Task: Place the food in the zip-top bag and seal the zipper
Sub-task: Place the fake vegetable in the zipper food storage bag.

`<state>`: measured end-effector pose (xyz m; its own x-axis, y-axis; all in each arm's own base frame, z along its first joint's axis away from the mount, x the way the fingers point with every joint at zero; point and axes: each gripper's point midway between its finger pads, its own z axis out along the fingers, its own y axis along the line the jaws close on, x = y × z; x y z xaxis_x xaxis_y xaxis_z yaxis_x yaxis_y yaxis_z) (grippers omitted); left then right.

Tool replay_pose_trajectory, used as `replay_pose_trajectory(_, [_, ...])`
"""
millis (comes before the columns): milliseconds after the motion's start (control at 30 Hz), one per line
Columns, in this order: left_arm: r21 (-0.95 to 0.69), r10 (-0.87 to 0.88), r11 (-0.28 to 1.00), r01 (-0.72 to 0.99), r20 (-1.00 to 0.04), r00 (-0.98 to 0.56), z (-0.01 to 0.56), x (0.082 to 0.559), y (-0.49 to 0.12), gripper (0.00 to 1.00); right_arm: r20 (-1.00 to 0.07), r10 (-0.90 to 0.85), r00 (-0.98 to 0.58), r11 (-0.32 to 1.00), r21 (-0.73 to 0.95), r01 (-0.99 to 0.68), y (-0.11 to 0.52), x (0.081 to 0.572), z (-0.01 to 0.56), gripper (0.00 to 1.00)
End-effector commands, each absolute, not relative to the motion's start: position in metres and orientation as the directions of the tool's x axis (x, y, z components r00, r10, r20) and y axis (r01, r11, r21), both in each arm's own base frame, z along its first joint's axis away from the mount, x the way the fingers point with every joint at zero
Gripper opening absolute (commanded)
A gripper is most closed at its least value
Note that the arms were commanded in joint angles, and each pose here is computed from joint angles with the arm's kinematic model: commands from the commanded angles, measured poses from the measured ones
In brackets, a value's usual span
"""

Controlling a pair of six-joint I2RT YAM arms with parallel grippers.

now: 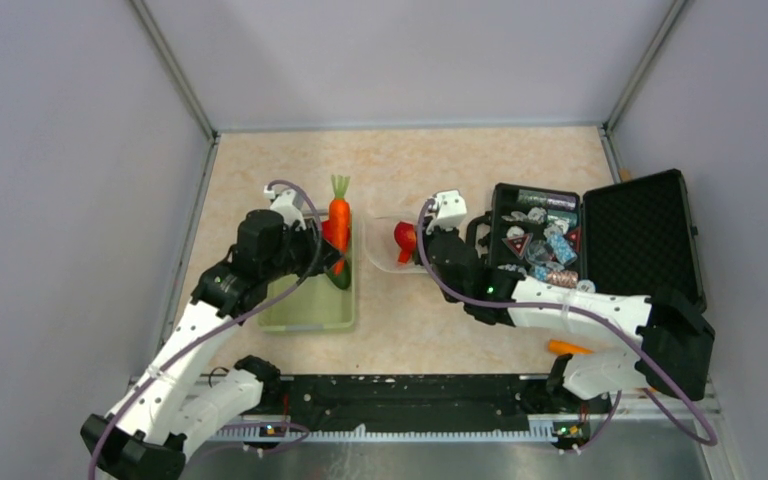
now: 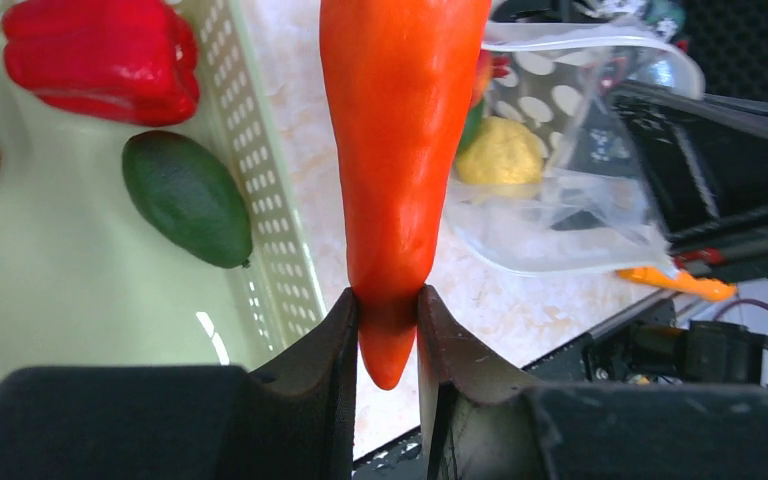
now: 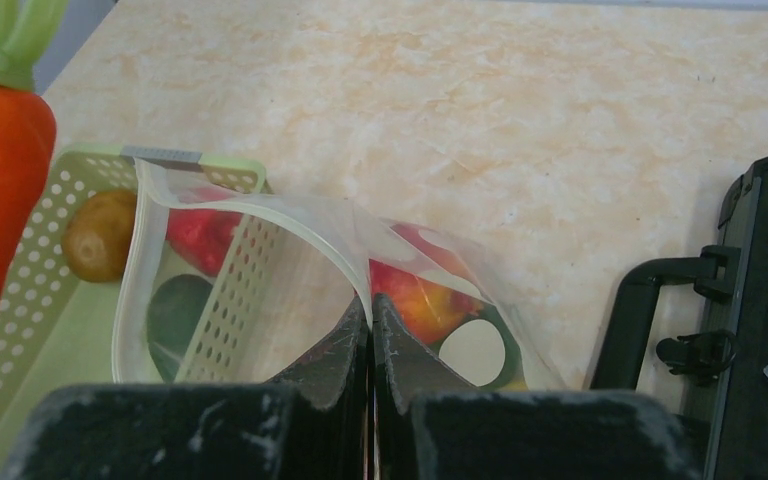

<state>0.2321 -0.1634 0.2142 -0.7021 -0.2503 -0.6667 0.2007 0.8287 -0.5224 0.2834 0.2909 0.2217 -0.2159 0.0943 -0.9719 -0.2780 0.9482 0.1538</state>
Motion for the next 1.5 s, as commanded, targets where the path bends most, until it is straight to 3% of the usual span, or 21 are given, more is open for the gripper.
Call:
replay_pose_trajectory(0, [-0.561, -0.261, 0.744, 0.364, -0.745, -0.614, 0.268, 0.228, -0.179, 0.0, -0.964, 0.179, -0.197, 0.927, 0.232, -0.293, 0.301, 0.285, 0.248, 0.0])
replay_pose_trajectory(333, [-0.594, -0.162, 0.659, 0.462, -0.712, -0.683, 0.266, 0.202, -0.197, 0.0, -0.956, 0.211, -0.204, 0.919, 0.265, -0.29, 0.301, 0.284, 0.245, 0.0])
replay_pose_trajectory(567, [-0.679, -0.049, 0.462, 0.57, -0.661, -0.748, 0.274, 0.157, -0.218, 0.0, -0.954, 0.223, -0.199, 0.922, 0.273, -0.274, 0.296, 0.283, 0.245, 0.0])
replay_pose_trajectory(667, [-0.692, -0.023, 0.485, 0.534, -0.62, -0.784, 0.266, 0.151, -0.217, 0.0, -0.953, 0.234, -0.193, 0.923, 0.28, -0.264, 0.292, 0.283, 0.245, 0.0])
replay_pose_trajectory(867, [-0.609, 0.027, 0.711, 0.35, -0.475, -0.88, 0.208, 0.16, -0.195, 0.0, -0.954, 0.246, -0.174, 0.926, 0.284, -0.249, 0.285, 0.283, 0.251, 0.0])
replay_pose_trajectory(933, [-0.637, 0.061, 0.678, 0.368, -0.45, -0.891, 0.207, 0.153, -0.203, 0.0, -0.955, 0.243, -0.17, 0.922, 0.281, -0.265, 0.287, 0.282, 0.254, 0.0])
replay_pose_trajectory(1133, [-0.703, 0.073, 0.541, 0.462, -0.508, -0.858, 0.242, 0.15, -0.229, 0.0, -0.963, 0.218, -0.159, 0.929, 0.255, -0.269, 0.287, 0.283, 0.252, 0.0])
replay_pose_trajectory(1333, [-0.703, 0.075, 0.538, 0.465, -0.51, -0.857, 0.244, 0.156, -0.233, 0.0, -0.978, 0.158, -0.136, 0.927, 0.194, -0.322, 0.293, 0.282, 0.247, 0.0])
replay_pose_trajectory(1467, [-0.687, 0.074, 0.59, 0.425, -0.478, -0.875, 0.231, 0.163, -0.232, 0.0, -0.99, 0.14, -0.032, 0.915, 0.142, -0.377, 0.298, 0.272, 0.261, 0.0])
